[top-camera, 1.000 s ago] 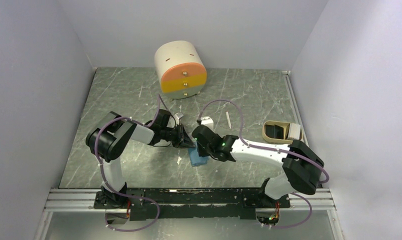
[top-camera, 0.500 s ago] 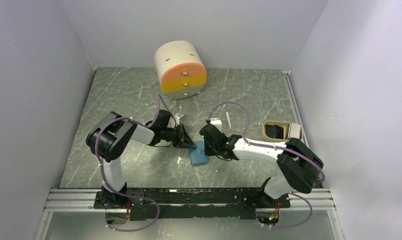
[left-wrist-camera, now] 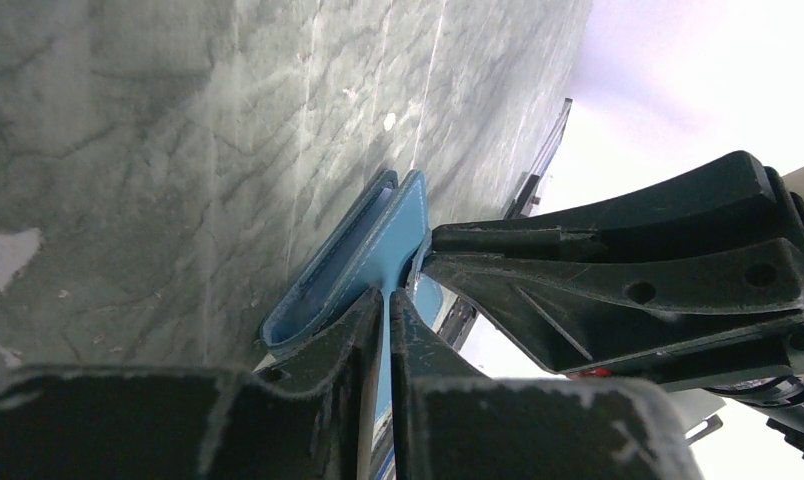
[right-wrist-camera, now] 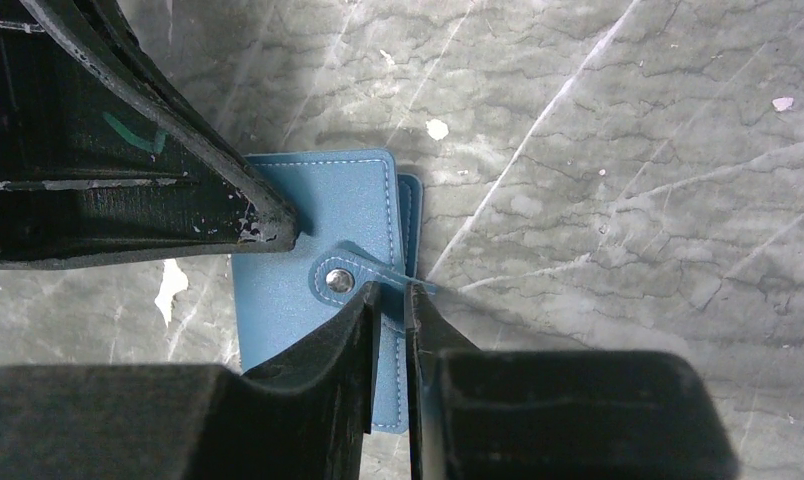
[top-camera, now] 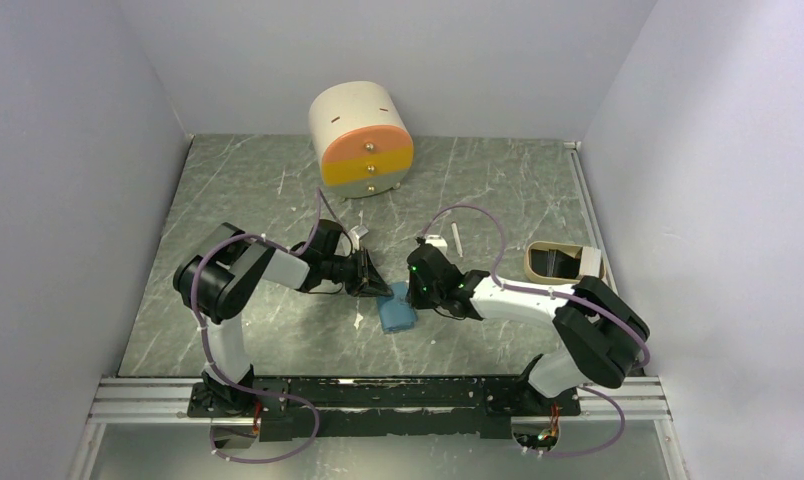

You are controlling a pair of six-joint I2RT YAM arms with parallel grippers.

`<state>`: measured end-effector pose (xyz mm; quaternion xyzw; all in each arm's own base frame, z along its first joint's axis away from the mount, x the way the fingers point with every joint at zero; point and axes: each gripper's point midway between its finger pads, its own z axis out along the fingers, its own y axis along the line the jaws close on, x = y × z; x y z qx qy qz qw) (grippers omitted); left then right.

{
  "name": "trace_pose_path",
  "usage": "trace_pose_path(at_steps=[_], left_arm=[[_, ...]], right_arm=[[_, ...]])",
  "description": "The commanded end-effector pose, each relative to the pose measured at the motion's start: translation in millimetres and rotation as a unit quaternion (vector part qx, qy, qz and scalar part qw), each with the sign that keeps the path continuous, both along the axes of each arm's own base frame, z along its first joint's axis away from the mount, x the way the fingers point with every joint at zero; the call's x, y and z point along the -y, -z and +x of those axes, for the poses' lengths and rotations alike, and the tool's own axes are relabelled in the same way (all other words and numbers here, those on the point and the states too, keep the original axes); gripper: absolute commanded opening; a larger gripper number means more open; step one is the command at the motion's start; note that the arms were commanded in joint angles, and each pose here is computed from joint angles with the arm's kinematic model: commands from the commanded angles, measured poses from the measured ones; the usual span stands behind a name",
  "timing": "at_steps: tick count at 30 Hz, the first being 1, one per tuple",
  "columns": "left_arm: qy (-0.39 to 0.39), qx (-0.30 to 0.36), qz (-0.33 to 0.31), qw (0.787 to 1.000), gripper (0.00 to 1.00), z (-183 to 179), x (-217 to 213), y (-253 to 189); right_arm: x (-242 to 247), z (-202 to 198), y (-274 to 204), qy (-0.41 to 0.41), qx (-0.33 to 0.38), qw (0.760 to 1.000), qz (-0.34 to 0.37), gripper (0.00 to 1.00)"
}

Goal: Put the credit cards into the card holder
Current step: Close the card holder at the center of the board.

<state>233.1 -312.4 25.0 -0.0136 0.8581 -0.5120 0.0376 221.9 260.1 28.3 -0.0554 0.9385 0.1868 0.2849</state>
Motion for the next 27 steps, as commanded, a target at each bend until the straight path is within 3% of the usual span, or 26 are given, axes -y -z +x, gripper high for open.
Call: trace_pose_path(at_steps=[1,27], left_arm=[[0.011,-0.027,0.029,0.999,0.15,-17,-3,23],[0.013,-0.029,0.028,0.999,0.15,-20,-1,24]], right_arm=[[-12,-6,-11,-0.018,-0.005,0.999,0.030,0.17],[-17,-1,-4,-0.034,-0.027,0.999,0.018,0.20]])
